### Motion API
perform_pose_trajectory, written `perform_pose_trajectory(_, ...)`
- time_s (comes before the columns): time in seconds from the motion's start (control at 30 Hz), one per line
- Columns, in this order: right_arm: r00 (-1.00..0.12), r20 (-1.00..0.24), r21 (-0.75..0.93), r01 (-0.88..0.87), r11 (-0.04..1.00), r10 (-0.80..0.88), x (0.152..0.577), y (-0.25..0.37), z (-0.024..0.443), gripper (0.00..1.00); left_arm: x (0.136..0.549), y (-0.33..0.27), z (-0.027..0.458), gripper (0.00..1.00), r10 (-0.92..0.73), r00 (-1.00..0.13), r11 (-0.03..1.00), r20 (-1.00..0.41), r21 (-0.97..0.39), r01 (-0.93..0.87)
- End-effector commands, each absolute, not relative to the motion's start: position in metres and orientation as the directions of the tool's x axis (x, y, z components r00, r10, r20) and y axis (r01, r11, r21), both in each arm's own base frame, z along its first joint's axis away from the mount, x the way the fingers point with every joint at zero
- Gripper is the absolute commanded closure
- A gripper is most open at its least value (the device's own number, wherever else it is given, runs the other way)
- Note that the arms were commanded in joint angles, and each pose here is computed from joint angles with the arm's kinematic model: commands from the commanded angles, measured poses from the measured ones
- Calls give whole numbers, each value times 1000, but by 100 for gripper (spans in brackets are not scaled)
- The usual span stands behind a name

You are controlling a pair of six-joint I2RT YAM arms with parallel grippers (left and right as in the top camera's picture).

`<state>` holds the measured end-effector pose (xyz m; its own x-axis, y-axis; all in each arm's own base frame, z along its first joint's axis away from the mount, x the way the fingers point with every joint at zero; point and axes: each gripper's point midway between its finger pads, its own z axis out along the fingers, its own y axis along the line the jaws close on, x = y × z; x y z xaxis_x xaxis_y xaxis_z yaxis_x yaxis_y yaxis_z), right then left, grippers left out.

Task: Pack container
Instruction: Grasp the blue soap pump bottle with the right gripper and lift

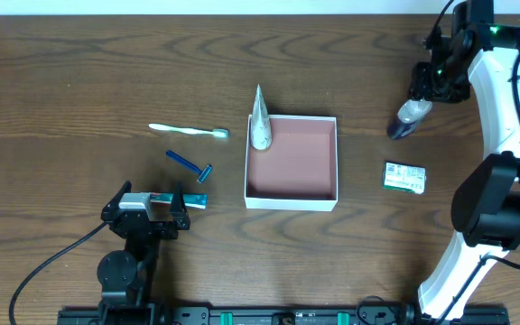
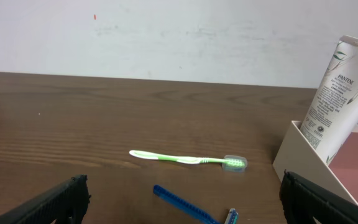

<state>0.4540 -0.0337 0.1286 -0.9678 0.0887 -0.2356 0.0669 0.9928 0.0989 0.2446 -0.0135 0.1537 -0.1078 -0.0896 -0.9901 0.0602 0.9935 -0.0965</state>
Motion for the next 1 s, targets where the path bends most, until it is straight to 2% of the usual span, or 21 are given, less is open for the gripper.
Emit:
perform_pose_trajectory(0.0,-957,-244,112,132,985,156,457,-36,130,53,244,-16,138,2,-83,-158,993,-984,-95,72)
perform_pose_trajectory(0.6,-962,-214,120,149,982,172,452,-26,129,80,244,-16,138,2,-83,-158,993,-984,-95,72)
perform_pose_trajectory(0.97,-964,-211,161,131,978,164,450,-18,142,81,244,-16,138,2,-83,-158,993,-984,-95,72)
